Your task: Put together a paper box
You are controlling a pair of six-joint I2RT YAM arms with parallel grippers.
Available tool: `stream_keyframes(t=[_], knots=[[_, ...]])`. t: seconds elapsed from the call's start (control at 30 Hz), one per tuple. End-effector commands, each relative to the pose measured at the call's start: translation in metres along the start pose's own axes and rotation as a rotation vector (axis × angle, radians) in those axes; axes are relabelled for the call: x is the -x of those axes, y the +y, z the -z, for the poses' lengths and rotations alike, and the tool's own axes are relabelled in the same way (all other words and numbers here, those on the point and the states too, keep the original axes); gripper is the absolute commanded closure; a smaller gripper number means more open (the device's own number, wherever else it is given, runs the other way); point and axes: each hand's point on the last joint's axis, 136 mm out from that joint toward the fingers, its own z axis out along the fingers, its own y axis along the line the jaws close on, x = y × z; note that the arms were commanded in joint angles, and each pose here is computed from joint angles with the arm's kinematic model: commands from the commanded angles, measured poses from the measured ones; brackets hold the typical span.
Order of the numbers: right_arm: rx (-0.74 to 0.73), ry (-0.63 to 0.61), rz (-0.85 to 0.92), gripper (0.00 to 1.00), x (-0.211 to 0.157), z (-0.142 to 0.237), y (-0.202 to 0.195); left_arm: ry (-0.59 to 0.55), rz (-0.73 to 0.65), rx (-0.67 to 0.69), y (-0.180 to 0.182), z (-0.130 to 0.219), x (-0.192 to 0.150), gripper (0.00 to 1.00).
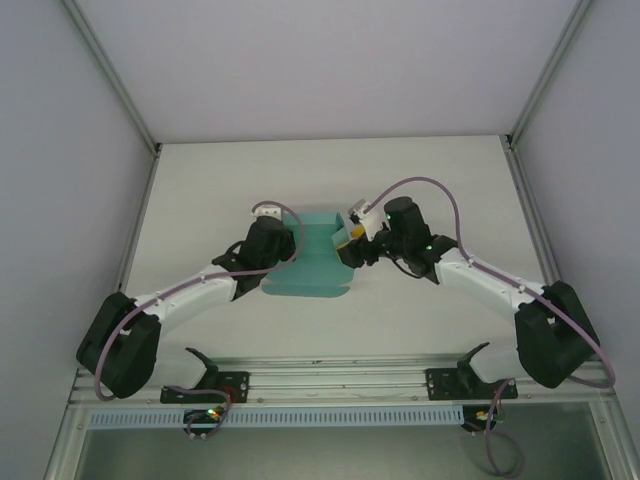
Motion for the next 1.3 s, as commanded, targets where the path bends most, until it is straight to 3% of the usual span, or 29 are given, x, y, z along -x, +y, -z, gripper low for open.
stream_keyframes(t=[0.0, 0.2, 0.27, 0.4, 0.57, 0.63, 0.7, 0.83, 0.97, 1.17, 1.27], knots=[[-0.096, -0.020, 0.030, 0.40, 0.013, -0.012, -0.008, -0.003, 0.011, -0.020, -0.010, 0.002, 0.007, 1.00], [-0.420, -0.049, -0.026, 0.73, 0.023, -0.015, -0.045, 0.002, -0.001, -0.001, -0.010, 0.005, 0.007, 1.00], [-0.506, -0.061, -0.057, 0.79, 0.023, -0.012, -0.055, 0.004, -0.005, 0.014, -0.009, 0.006, 0.008, 1.00], [-0.606, -0.106, -0.128, 0.74, 0.023, -0.012, -0.066, 0.006, -0.007, 0.008, -0.014, 0.006, 0.007, 1.00], [-0.706, -0.159, -0.244, 0.76, 0.026, -0.017, -0.079, 0.011, -0.012, -0.001, -0.021, 0.006, 0.006, 1.00], [-0.741, -0.158, -0.257, 0.82, 0.027, -0.020, -0.083, 0.013, -0.014, -0.002, -0.023, 0.006, 0.005, 1.00], [-0.763, -0.151, -0.265, 0.98, 0.027, -0.022, -0.087, 0.017, -0.014, 0.001, -0.024, 0.006, 0.004, 1.00], [-0.926, -0.124, -0.316, 1.00, 0.018, -0.012, -0.105, 0.018, 0.004, 0.006, -0.026, 0.007, 0.003, 1.00], [-1.120, -0.099, -0.414, 1.00, 0.002, 0.014, -0.122, 0.032, 0.061, 0.116, -0.011, 0.005, 0.003, 1.00], [-1.297, -0.062, -0.373, 1.00, -0.012, 0.041, -0.136, 0.043, 0.108, 0.174, 0.004, 0.007, 0.001, 1.00], [-1.390, -0.104, -0.240, 1.00, -0.006, 0.050, -0.145, 0.056, 0.124, 0.168, 0.006, 0.007, 0.000, 1.00]])
